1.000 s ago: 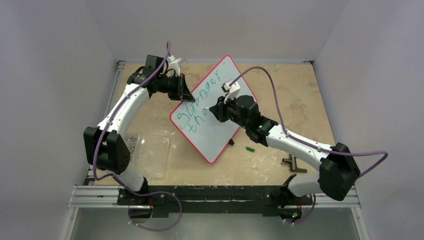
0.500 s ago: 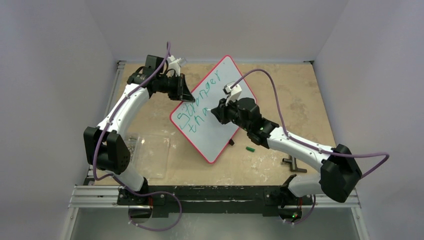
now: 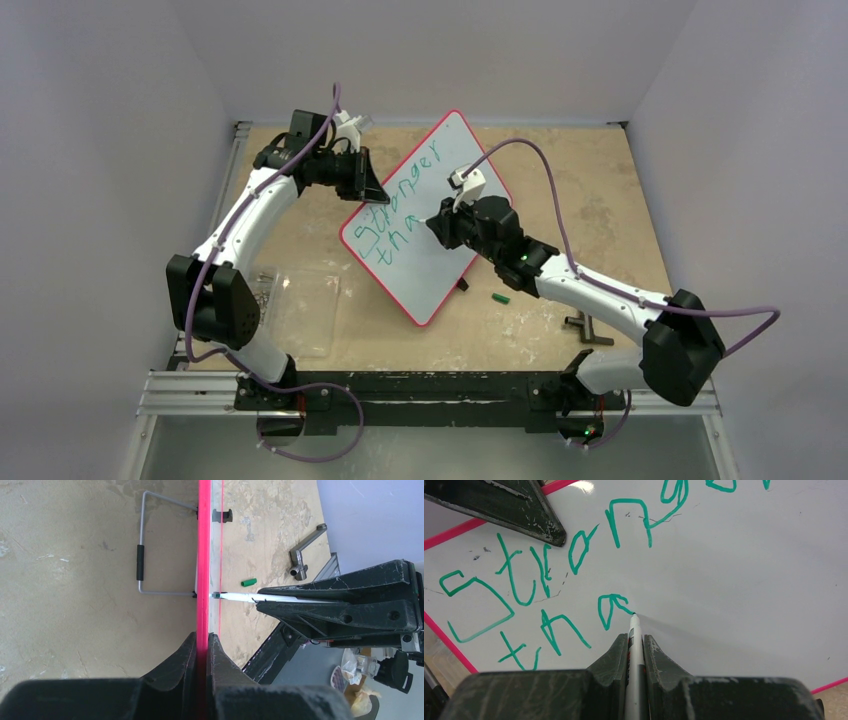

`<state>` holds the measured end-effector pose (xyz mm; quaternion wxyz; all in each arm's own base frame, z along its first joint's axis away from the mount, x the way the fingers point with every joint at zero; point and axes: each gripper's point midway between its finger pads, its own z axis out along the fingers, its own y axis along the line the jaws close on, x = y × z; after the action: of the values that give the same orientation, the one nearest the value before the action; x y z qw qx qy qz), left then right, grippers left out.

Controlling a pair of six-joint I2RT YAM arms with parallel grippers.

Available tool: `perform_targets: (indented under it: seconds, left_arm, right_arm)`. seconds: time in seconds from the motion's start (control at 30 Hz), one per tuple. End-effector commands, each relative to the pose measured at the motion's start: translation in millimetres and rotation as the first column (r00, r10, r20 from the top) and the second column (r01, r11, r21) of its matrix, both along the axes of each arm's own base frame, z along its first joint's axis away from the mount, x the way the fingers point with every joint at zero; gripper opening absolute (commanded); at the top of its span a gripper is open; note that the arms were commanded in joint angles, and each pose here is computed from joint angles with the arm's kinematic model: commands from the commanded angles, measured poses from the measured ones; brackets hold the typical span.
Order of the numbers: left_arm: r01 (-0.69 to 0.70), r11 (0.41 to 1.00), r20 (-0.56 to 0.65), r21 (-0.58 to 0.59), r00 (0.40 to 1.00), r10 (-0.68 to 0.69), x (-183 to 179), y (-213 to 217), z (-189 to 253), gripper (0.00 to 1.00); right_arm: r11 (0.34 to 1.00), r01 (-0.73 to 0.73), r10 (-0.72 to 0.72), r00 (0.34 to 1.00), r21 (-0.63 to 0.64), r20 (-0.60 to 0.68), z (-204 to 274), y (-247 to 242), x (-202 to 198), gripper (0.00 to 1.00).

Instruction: Write a sentence on the whiteboard

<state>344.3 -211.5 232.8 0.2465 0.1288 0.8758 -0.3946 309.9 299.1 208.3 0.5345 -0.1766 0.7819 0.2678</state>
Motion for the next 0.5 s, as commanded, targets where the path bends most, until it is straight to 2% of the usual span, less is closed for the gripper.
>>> perform_targets:
  seconds: [0.0,0.47]
  left_arm:
    - [-0.025,1.0,0.097,-0.005,0.995,0.025,3,5,25,0.0]
    - [-0.024,1.0,0.096,-0.005,0.995,0.024,3,4,25,0.0]
  right_arm:
    - [0.999,0.035,-0.035,0.999,0.008,0.033,16,-9,1,0.0]
    - [0.997,0.054,-0.061,0.992,0.061,0.111,63,-8,14,0.0]
